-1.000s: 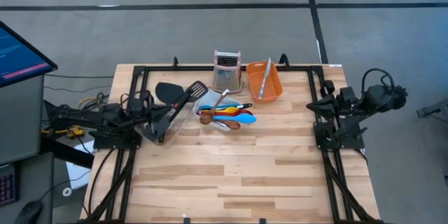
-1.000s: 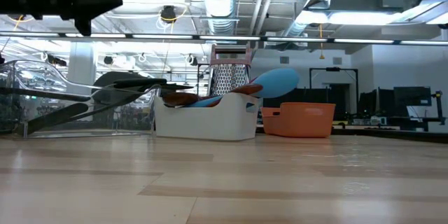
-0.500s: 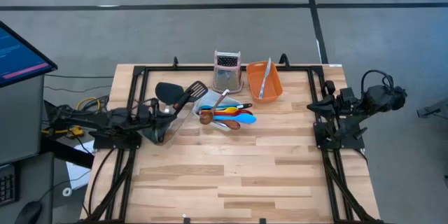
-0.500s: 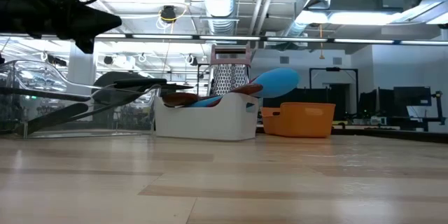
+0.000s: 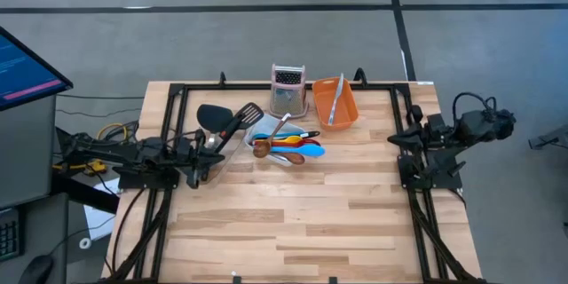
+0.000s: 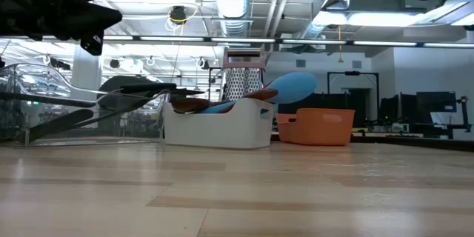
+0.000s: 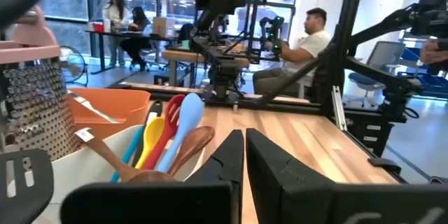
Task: Pick & Place Kitchen Items
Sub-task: Return to Home Position
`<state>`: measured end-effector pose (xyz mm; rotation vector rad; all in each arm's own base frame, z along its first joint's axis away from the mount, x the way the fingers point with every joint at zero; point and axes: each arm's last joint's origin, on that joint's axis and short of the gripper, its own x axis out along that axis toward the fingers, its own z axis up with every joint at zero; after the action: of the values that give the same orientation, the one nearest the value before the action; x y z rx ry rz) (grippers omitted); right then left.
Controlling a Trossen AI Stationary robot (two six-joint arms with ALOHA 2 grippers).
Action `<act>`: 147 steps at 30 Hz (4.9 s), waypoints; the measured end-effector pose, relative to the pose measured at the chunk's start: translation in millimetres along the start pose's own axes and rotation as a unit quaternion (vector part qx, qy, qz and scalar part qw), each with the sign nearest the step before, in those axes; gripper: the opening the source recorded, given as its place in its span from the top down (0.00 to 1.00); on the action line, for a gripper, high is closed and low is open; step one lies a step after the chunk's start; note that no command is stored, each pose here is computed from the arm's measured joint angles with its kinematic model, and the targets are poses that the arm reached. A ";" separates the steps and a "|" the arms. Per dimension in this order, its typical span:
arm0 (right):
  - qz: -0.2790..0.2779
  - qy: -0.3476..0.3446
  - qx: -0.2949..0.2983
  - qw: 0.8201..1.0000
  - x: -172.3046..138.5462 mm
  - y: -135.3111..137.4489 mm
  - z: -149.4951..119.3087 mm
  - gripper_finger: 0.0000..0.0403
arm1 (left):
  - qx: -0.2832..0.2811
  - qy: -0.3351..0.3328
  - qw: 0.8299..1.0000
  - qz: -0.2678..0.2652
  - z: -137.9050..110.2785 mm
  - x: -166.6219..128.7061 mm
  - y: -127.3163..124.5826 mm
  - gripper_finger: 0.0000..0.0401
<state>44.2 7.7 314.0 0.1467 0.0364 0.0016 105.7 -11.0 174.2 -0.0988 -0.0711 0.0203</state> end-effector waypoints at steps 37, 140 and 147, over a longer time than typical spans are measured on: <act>0.157 -0.033 0.000 0.987 21.1 10.1 -74.6 1.00 | -0.003 0.002 1.000 0.010 -0.5 1.5 0.4 1.00; 0.144 0.036 -0.023 0.989 34.1 10.2 -113.4 1.00 | -0.005 -0.009 1.000 0.008 1.6 1.4 0.1 1.00; 0.143 0.036 -0.022 0.989 34.1 10.2 -113.4 1.00 | -0.005 -0.009 1.000 0.009 1.6 1.4 0.2 1.00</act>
<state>74.1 34.6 202.2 0.1059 0.0865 0.2951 107.0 -10.7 175.9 -0.1090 -0.0882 0.0380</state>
